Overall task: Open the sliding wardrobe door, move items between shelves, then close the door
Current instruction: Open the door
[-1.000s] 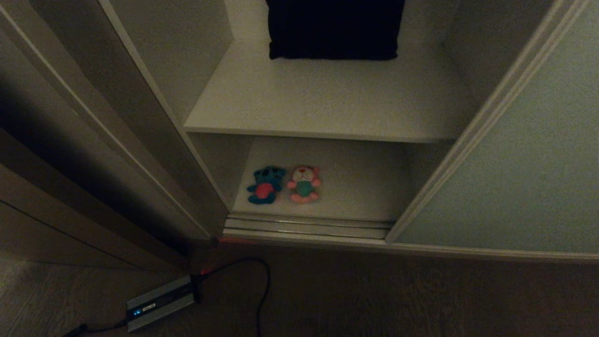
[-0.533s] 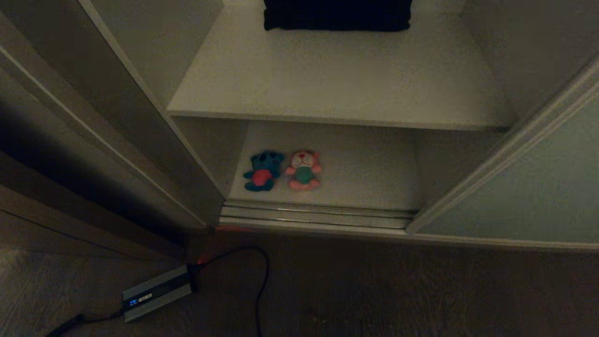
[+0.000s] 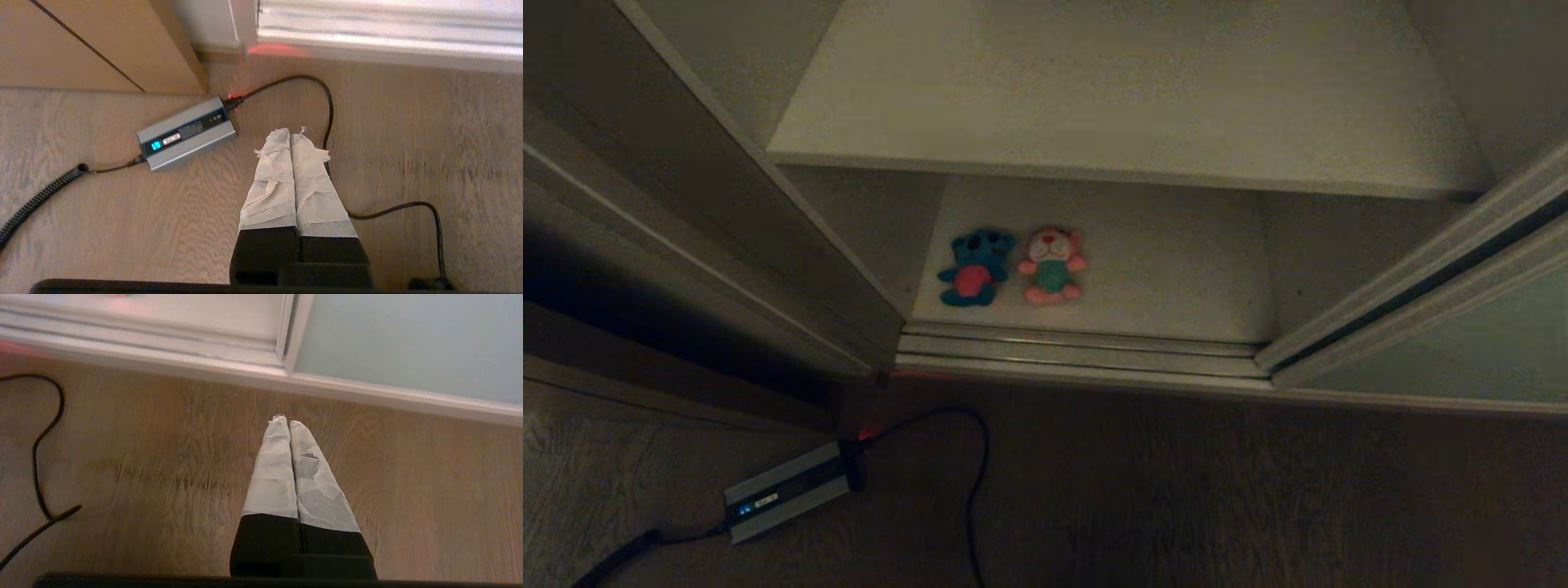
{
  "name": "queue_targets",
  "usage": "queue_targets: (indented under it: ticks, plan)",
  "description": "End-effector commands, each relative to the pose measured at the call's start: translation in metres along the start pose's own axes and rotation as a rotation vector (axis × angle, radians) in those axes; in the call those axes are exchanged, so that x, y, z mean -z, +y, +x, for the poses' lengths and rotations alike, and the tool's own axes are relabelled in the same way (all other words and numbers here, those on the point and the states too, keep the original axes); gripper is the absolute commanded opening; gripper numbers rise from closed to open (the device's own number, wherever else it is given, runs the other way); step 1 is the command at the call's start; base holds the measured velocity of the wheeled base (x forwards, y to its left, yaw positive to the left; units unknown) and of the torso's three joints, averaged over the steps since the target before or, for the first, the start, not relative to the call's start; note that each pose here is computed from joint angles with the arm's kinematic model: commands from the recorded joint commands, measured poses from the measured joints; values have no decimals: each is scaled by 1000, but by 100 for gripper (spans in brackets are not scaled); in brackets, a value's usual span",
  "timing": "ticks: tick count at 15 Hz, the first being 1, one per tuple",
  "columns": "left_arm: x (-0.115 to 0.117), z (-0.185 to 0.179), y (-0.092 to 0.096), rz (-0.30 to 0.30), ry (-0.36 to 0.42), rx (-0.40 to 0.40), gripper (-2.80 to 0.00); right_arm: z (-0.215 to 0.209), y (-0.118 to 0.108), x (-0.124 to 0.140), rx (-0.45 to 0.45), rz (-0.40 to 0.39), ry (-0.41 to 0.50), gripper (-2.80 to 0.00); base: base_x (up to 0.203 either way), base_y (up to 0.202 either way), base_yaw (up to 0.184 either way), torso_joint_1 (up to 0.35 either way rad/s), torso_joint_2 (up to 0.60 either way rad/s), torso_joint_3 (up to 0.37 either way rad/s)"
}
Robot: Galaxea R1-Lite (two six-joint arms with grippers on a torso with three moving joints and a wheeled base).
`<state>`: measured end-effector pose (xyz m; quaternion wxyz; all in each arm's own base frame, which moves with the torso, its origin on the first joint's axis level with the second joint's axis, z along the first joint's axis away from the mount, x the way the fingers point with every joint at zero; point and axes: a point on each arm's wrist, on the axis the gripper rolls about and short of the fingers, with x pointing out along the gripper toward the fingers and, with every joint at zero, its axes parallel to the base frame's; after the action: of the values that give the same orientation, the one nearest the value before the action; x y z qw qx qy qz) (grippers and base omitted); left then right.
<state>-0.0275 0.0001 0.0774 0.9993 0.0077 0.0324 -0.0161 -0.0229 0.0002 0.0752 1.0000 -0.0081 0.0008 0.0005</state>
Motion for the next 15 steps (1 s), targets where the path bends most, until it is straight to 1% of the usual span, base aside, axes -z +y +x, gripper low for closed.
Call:
queue_targets:
  ticks: [1, 15]
  plan:
    - [0, 0, 0, -2, 4, -1, -280, 0, 0, 1, -1, -1, 3, -280, 0, 0, 0, 0, -2, -196]
    - [0, 0, 0, -5, 4, -6, -280, 0, 0, 1, -1, -1, 3, -280, 0, 0, 0, 3, 2, -199]
